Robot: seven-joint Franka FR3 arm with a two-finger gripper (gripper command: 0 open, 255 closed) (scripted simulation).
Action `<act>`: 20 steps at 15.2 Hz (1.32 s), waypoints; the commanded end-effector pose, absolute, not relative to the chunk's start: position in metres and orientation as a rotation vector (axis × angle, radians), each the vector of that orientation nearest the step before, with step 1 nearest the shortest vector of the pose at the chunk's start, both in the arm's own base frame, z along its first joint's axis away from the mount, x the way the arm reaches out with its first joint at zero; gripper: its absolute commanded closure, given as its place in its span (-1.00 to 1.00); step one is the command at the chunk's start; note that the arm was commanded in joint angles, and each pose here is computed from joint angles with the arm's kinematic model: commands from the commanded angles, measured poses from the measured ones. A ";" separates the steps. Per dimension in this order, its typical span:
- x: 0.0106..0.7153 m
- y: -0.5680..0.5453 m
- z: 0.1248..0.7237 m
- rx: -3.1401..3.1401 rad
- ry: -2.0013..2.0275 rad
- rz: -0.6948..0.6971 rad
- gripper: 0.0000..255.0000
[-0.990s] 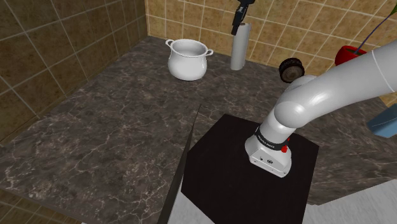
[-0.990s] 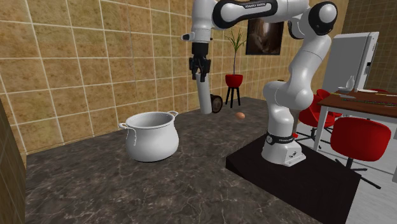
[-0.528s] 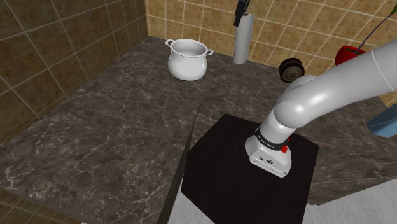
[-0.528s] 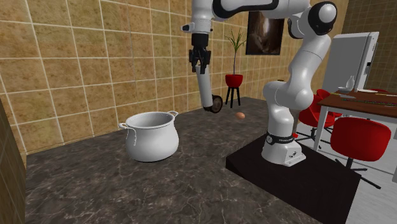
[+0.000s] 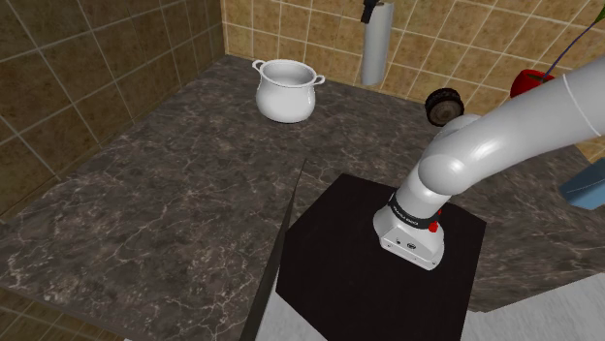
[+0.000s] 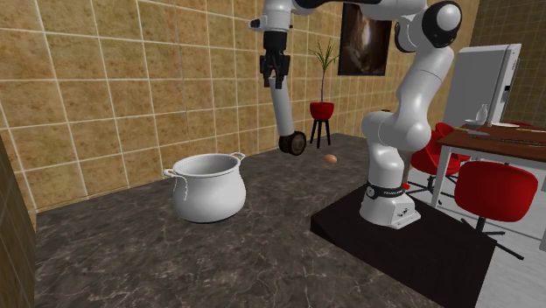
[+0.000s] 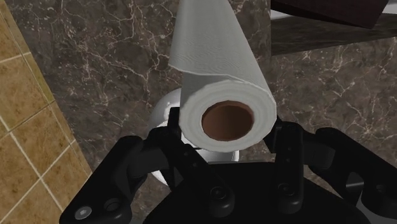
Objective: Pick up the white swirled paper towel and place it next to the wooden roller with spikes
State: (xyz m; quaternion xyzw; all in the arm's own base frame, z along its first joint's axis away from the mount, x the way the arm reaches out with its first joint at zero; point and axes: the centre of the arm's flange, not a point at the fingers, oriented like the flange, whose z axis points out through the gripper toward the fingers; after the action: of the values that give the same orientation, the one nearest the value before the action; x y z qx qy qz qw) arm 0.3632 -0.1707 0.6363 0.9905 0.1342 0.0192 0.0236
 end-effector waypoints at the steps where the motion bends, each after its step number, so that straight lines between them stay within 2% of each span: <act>1: 0.363 -0.170 0.647 3.066 0.416 0.059 1.00; 9: 0.363 -0.170 0.688 3.066 0.416 0.059 1.00; 20: 0.260 -0.272 0.689 3.066 0.416 0.059 1.00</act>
State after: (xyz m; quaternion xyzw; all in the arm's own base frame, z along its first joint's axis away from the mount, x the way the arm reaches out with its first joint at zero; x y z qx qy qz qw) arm 0.2705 -0.2617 0.6910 0.9906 0.1336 0.0195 0.0236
